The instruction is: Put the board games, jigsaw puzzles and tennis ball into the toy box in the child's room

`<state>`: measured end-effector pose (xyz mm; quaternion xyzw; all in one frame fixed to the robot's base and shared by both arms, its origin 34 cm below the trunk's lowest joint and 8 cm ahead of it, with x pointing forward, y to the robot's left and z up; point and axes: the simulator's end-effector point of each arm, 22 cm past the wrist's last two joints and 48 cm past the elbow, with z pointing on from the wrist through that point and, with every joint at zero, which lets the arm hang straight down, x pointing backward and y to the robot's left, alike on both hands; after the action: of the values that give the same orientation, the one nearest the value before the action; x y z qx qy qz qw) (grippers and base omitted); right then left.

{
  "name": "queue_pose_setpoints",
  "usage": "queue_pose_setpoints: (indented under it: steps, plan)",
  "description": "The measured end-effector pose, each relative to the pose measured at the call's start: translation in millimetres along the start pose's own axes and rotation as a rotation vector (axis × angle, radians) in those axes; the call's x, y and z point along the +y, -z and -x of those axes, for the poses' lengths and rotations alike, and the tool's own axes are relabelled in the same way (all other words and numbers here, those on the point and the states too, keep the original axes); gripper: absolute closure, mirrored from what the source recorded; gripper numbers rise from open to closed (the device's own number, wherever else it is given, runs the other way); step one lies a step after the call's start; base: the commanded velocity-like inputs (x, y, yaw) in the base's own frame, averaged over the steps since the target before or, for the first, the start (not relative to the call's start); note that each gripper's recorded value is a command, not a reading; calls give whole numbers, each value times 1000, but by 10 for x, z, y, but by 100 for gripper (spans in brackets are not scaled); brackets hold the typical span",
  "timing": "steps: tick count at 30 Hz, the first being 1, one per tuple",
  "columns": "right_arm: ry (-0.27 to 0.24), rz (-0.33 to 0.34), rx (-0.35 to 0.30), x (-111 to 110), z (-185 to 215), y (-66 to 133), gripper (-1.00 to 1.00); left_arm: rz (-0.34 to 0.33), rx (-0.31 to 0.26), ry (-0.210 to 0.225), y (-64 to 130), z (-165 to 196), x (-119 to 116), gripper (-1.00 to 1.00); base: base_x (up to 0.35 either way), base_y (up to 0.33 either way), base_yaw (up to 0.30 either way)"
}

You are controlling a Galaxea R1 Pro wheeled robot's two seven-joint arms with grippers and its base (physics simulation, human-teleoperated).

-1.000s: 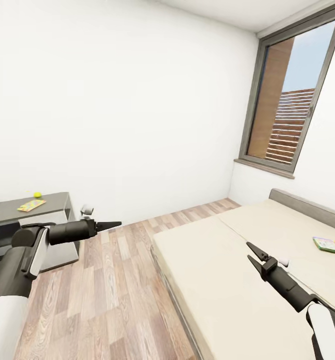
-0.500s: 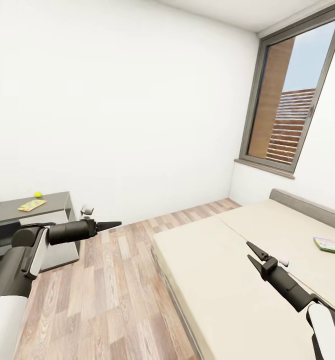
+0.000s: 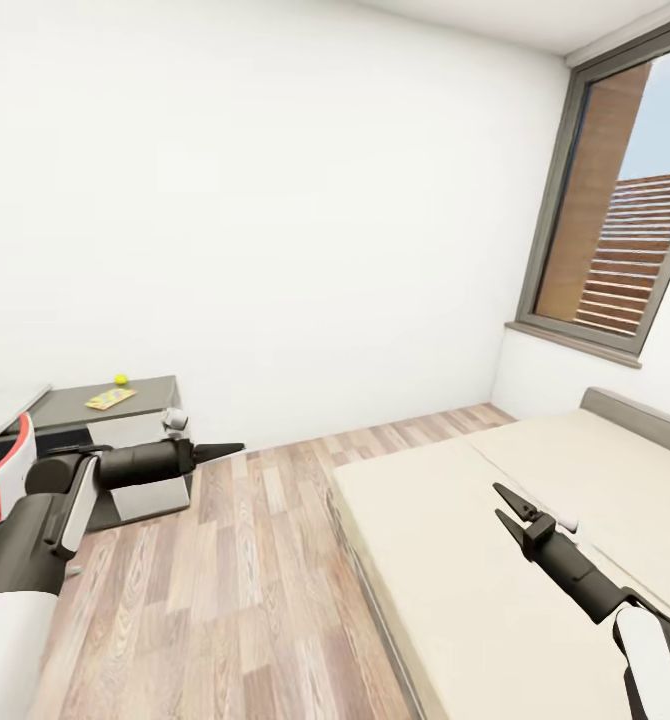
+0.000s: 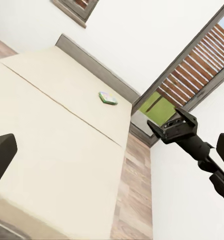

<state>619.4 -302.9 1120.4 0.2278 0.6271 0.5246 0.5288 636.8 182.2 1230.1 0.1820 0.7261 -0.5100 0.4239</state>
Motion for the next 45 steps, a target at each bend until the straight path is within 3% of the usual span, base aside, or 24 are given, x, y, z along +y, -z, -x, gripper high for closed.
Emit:
queue_pose_setpoints:
  steps: [45]
  plan:
    - [-2, -1, 1, -8, -5, 1, -100, -8, -1, 3, -36, -6, -22, -100, 0, 0, 277]
